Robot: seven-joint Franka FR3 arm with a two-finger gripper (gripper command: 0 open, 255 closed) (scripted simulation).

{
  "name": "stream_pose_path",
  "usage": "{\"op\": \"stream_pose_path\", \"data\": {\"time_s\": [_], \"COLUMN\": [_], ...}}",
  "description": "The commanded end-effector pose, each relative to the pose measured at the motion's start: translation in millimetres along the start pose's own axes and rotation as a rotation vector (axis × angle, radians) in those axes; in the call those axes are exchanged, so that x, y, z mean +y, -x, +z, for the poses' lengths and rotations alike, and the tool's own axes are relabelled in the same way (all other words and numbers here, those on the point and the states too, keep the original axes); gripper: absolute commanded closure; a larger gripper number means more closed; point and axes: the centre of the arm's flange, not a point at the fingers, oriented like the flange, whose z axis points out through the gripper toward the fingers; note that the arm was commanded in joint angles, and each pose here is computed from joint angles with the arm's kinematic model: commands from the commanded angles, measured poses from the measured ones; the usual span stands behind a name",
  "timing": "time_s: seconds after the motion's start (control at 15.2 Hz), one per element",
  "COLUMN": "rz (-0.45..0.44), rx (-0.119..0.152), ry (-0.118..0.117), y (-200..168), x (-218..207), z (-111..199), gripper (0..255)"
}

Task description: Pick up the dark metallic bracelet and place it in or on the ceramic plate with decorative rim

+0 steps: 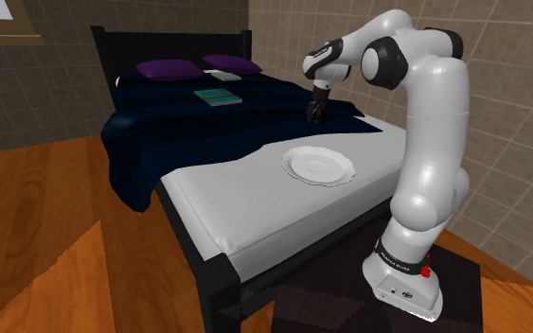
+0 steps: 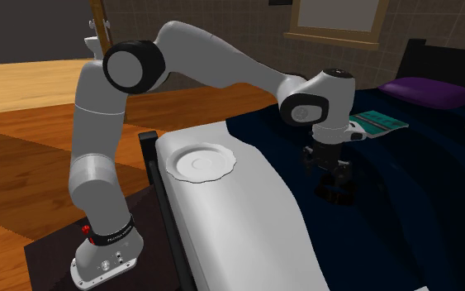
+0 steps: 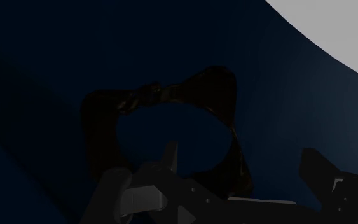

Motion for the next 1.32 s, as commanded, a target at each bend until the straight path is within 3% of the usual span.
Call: {"op": "stream_pose_path", "data": {"time_s": [0.0, 0.53, 0.59, 1.25], "rz": [0.0, 0.0, 0.0, 0.0], "rx": [0.0, 0.0, 0.0, 0.0], "ry": [0.0, 0.0, 0.0, 0.0], "y": [0.5, 0.5, 0.5, -0.1], "x": [1.1, 1.1, 1.1, 1.2], "z": [8.2, 8.2, 8.2, 3.0], "gripper": [0, 0, 255, 255]}}
